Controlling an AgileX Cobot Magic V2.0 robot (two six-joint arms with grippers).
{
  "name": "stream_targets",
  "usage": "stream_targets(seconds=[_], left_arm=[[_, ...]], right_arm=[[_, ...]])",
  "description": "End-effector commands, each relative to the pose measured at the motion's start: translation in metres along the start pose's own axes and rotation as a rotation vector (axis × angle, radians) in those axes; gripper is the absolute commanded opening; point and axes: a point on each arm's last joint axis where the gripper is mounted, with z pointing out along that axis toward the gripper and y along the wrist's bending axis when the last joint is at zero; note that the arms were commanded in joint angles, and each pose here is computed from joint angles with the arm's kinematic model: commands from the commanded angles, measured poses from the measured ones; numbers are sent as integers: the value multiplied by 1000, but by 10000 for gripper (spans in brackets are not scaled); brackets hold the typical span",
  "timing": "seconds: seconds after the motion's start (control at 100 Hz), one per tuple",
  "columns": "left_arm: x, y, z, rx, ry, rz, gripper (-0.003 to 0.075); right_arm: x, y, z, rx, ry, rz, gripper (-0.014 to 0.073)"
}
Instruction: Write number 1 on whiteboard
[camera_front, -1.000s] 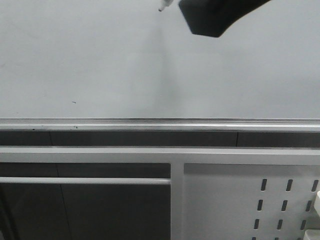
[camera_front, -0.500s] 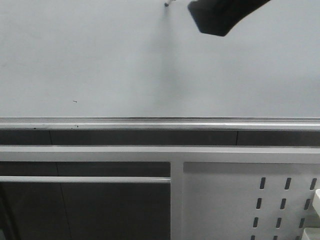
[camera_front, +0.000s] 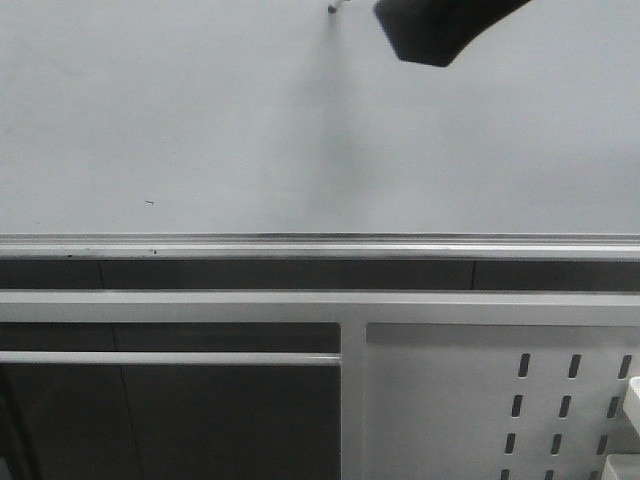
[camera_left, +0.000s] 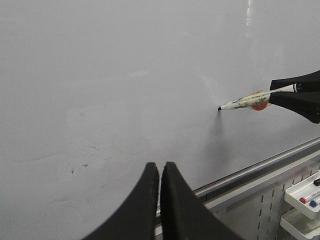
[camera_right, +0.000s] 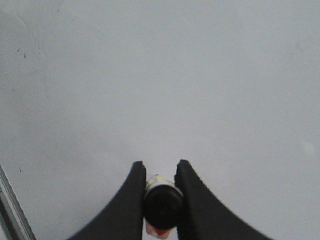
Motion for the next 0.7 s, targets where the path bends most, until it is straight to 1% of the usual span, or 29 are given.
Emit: stream_targets(seconds=[0.0,0.15,0.29,0.48,0.62,0.69], left_arm=[[-12,-1,-1,7,-73,-11,-20],[-12,-1,-1,7,-73,-11,-20],[-12,-1,-1,7,-75,-11,-20],[-14,-1,-1,10,-95,-11,-20],[-14,-1,-1,12,-104,-11,-20],[-14,-1,-1,12,-104,-11,-20]], right_arm=[[-5,-22,4,172,-17,3,-69],[-4,-20,6,157,-7,2,-69],[8,-10,11,136,77,33,-69],[29,18,26,69,173,114,-69],[47,41,35,12,244,97,-72],[50,45,37,9,255,93,-73]])
